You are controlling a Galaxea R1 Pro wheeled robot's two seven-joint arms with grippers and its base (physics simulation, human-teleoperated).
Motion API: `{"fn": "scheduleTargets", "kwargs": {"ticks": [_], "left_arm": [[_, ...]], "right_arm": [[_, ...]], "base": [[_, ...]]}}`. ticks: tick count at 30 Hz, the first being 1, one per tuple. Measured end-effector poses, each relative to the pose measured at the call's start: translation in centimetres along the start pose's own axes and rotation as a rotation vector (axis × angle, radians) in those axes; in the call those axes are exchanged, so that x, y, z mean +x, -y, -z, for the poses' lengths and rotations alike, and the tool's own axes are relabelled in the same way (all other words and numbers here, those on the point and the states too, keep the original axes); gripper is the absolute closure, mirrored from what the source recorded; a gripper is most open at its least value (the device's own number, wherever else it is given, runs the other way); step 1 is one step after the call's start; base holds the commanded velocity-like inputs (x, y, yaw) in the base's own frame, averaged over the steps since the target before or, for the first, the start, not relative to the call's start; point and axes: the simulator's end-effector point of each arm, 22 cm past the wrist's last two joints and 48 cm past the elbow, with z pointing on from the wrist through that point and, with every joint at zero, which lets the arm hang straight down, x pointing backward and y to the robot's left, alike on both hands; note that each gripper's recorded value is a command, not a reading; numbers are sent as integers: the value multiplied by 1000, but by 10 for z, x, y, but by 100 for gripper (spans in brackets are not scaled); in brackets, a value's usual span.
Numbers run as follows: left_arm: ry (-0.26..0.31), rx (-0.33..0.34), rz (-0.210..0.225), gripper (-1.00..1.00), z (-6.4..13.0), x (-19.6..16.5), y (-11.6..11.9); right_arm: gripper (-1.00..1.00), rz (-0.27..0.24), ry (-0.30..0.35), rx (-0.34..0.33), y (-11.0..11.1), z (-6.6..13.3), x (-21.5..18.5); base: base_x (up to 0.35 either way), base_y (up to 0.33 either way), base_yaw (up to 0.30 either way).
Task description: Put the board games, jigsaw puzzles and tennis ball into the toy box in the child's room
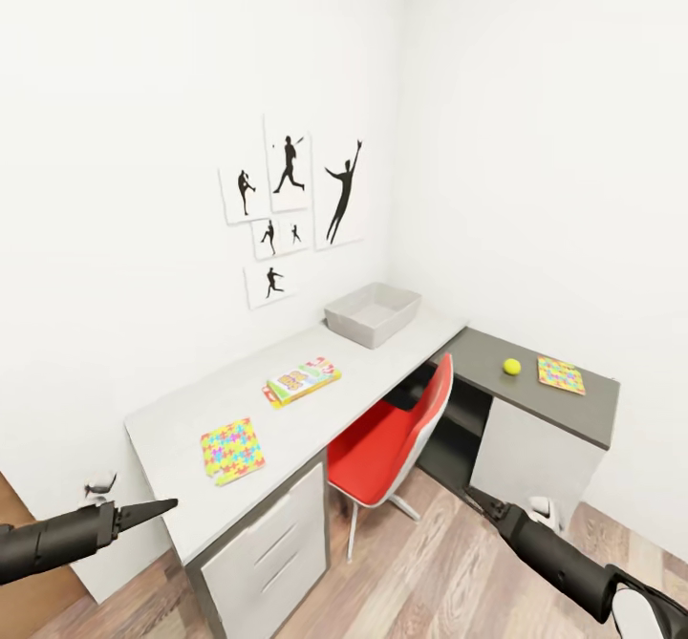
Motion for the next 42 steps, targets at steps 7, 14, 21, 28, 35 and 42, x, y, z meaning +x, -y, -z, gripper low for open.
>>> {"fn": "scheduleTargets", "kwargs": {"ticks": [7, 14, 21, 28, 35, 42], "left_arm": [[3, -1, -7, -100, 1, -1, 2], [8, 1, -15, -100, 2, -2, 4], [13, 4, -22, -100, 3, -4, 7], [16, 7, -28, -100, 4, -5, 10], [23, 18, -34, -100, 5, -7, 15], [28, 24, -40, -100, 7, -9, 19]], "right_arm": [[-100, 1, 4, -3, -1, 1, -1], [-100, 4, 9, -7, -3, 2, -3], [-100, 8, 14, -12, -6, 4, -5], [-100, 4, 17, -14, -6, 5, -5], [-100, -12, 34, -4, 1, 10, -10], [-100, -21, 40, 7, 8, 15, -13]], "base": [[0, -219, -168], [0, -47, -208], [0, -8, -216], [0, -1, -218], [0, 0, -218], [0, 0, -218]]}}
